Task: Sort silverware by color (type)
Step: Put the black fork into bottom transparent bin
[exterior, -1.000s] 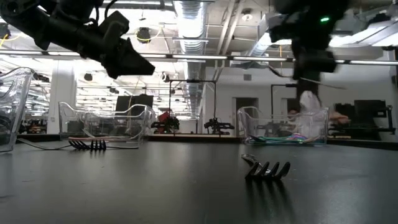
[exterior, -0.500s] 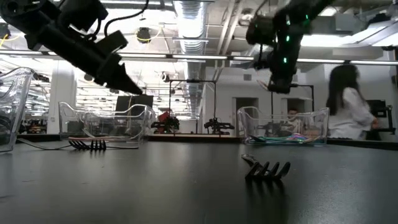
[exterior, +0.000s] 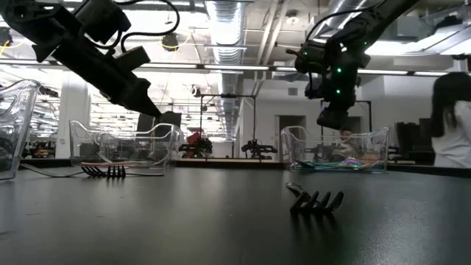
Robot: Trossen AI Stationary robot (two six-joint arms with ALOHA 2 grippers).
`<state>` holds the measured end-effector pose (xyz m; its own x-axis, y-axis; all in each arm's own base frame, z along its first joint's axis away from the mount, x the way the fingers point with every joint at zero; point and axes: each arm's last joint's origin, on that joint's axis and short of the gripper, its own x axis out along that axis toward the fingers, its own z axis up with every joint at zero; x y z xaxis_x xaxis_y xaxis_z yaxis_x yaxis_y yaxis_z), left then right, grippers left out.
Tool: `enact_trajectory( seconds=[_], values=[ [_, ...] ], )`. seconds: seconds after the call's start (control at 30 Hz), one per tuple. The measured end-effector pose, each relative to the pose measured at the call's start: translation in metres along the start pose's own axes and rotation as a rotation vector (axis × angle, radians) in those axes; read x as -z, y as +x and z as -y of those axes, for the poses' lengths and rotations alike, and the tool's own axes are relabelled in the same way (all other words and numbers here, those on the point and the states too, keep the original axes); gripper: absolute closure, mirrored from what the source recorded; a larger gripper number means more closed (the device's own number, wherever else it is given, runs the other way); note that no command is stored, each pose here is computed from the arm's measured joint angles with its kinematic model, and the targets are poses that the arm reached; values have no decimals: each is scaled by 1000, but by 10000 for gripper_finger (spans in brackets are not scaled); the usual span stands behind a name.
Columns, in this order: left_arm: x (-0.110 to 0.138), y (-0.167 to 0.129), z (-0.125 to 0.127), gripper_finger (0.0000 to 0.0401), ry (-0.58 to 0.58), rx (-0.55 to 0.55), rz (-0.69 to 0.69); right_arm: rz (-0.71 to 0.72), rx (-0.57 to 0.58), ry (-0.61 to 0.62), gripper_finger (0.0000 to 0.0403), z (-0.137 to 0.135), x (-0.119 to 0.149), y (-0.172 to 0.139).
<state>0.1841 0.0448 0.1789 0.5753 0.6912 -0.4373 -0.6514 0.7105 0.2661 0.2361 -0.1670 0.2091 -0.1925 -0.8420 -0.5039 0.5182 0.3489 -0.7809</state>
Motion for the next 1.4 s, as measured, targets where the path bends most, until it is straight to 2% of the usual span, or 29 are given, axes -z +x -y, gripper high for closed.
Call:
enact_trajectory(
  seconds=[0.1,0.17,0.3,0.4,0.53,0.67,0.73,0.83,0.93,1.07,1.3,1.4],
  values=[
    [0,1,-2,275,-26,-2,-5,4,2,20,219,2,0,-1],
    [0,1,-2,275,-25,8,-9,10,1,-13,210,2,0,-3],
    [3,1,-1,275,-3,29,-31,29,-25,-44,207,-3,0,-10],
    [6,1,-1,275,2,46,-65,45,-84,12,208,-10,0,-21],
    [10,-1,2,275,-1,87,-100,54,-289,155,209,-21,-4,-47],
    [10,-4,8,275,2,145,-92,25,-622,322,209,-41,-5,-82],
    [9,-7,12,275,3,181,-76,4,-754,354,209,-53,-2,-101],
    [8,-12,20,275,38,285,-56,-37,-877,373,209,-73,8,-132],
    [8,-20,31,275,103,402,-39,-25,-957,327,209,-88,23,-164],
    [9,-30,42,275,199,475,0,63,-1053,227,209,-114,44,-206],
    [11,-40,51,275,271,516,33,291,-1192,26,210,-173,70,-249],
    [10,-41,51,275,277,490,50,376,-1187,-106,216,-191,77,-252]
  ],
)
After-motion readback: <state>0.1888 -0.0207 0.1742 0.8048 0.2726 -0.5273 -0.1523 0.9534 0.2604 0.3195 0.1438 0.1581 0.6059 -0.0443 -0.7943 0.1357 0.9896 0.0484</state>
